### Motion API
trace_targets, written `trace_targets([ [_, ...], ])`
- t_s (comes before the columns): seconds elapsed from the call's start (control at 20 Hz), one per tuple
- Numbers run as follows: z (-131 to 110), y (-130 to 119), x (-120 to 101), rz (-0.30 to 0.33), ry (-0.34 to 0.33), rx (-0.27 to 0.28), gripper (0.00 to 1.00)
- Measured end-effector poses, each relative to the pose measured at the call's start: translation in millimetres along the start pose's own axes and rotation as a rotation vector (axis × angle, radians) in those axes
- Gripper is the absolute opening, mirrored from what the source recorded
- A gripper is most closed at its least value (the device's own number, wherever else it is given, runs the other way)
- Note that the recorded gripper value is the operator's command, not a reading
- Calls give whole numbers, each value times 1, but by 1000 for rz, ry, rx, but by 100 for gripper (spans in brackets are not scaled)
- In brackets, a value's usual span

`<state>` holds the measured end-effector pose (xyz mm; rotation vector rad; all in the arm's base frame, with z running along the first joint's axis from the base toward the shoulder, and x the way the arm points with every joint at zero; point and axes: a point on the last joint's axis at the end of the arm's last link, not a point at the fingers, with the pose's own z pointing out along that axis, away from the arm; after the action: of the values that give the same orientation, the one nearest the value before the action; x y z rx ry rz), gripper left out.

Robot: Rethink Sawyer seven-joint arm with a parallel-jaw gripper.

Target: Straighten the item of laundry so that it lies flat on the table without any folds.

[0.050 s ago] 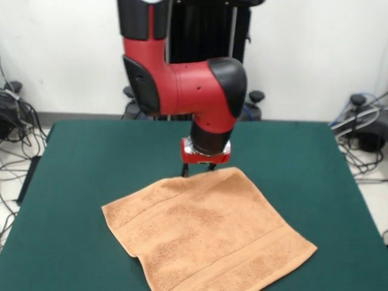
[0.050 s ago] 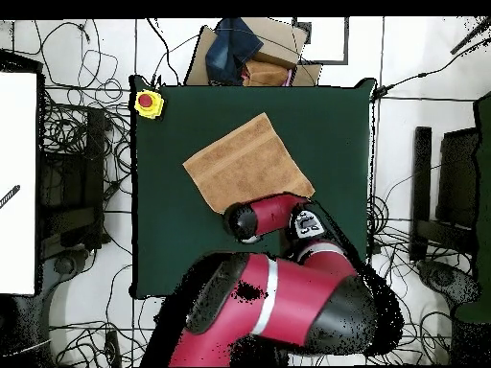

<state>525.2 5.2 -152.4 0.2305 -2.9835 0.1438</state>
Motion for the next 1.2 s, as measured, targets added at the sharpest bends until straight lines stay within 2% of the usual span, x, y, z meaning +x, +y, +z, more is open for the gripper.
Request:
trace_targets([
  [0.25, -19, 1, -21, 33, -20, -33, 100],
  [0.3, -31, 4, -31, 57, -14, -54, 100],
  [0.45, -48, 10, -38, 98, 16, -89, 100],
  [0.7, -106, 26, -39, 207, 173, -218, 100],
  [0.85, -126, 31, -39, 225, 228, -254, 100],
  [1.0, -136, 37, -40, 224, 240, -264, 100],
  [1.2, -126, 45, -43, 213, 228, -259, 100],
])
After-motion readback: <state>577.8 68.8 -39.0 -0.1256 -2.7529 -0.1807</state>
